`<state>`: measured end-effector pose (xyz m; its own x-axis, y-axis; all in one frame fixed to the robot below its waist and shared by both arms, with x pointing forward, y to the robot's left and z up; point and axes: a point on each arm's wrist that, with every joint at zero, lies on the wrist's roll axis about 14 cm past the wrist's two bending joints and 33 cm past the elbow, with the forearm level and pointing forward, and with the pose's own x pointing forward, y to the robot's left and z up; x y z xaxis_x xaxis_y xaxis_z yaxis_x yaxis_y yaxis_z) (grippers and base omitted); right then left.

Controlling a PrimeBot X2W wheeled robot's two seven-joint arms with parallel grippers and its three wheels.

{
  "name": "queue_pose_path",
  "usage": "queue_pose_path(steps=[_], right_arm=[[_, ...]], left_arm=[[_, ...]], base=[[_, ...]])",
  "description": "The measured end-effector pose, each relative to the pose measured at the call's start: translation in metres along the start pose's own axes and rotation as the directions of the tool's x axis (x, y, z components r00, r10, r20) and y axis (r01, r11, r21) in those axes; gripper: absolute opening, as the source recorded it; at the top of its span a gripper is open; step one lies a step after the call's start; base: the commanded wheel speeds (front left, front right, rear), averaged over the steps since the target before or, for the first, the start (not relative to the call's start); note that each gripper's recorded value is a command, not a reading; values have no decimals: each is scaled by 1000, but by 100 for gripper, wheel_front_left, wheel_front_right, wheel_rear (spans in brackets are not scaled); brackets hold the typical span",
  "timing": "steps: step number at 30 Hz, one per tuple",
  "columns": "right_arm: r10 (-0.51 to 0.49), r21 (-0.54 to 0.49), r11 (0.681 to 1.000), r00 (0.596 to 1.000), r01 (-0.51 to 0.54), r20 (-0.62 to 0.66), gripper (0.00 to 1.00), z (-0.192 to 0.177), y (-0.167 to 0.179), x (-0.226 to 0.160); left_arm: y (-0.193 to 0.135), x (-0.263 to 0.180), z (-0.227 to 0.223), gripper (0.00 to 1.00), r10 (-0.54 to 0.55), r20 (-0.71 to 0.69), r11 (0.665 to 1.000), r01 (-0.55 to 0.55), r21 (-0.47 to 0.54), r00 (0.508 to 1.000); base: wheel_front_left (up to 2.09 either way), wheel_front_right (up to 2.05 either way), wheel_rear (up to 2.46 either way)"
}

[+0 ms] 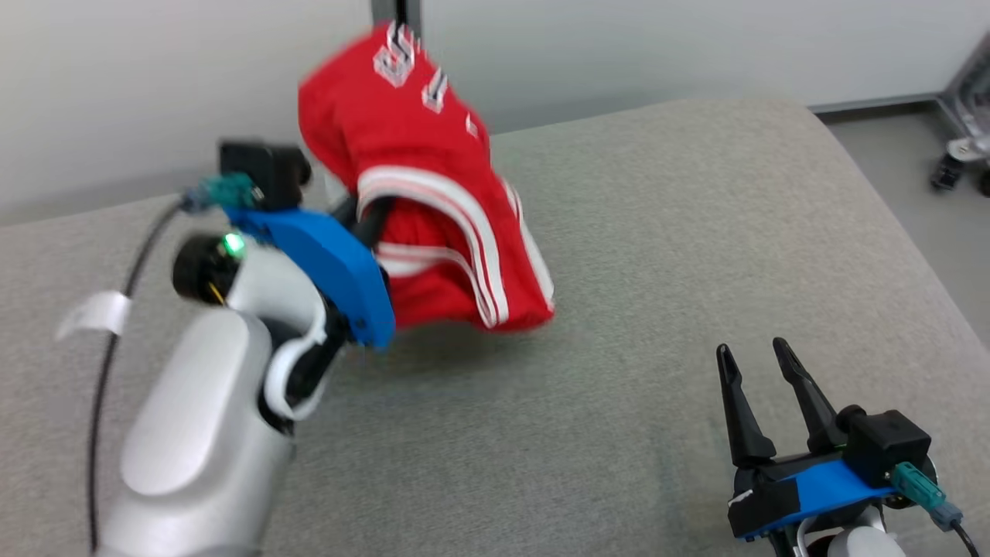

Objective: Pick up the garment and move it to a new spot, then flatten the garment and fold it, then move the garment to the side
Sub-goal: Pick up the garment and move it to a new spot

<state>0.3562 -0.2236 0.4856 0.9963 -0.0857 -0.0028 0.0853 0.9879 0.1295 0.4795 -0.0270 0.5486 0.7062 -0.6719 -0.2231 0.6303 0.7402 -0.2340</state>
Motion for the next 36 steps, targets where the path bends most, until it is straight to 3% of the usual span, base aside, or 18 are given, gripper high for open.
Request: queue_pose_path(steps=[5,8,9,10,11,12,17,24,31,36], right_arm=[[-35,-1,999,999,35,-2,100,0,-11,-6],[-39,5,999,999,39,-10,100,-3,-11,-7],[-35,6,999,999,35,-12,100,-4,-10,-7],[-32,7,999,999,32,-11,100,-4,-9,-6],[-29,9,1000,1000,29,-10,100,-3,-8,-6],[-22,10,1000,1000,22,-8,100,-3,-6,-5],[11,4,1000,1000,-11,11,100,2,4,-2],[75,5,997,997,-75,27,100,8,24,0],[127,8,992,991,-127,49,100,16,41,5],[135,21,990,990,-136,47,100,17,45,8]], left_arm=[[-13,12,-94,0,-6,-196,993,-17,-116,981],[-11,12,-128,0,19,-261,990,-55,-131,965],[-8,11,-136,5,33,-278,991,-68,-119,960],[-6,9,-144,33,43,-296,990,-81,-119,954],[-4,7,-148,76,54,-298,988,-94,-121,953],[-2,7,-147,100,67,-287,987,-105,-119,956],[6,-3,-130,100,120,-191,977,-151,-154,974],[18,-40,-86,100,196,60,964,-181,-197,979],[53,-106,-66,100,346,260,935,-309,-175,901],[70,-153,-65,100,451,338,892,-407,-196,826]], base=[[0,0,0],[0,0,0],[0,0,0],[0,0,0],[0,0,0],[0,0,0],[0,0,0],[0,0,0],[0,0,0],[0,0,0]])
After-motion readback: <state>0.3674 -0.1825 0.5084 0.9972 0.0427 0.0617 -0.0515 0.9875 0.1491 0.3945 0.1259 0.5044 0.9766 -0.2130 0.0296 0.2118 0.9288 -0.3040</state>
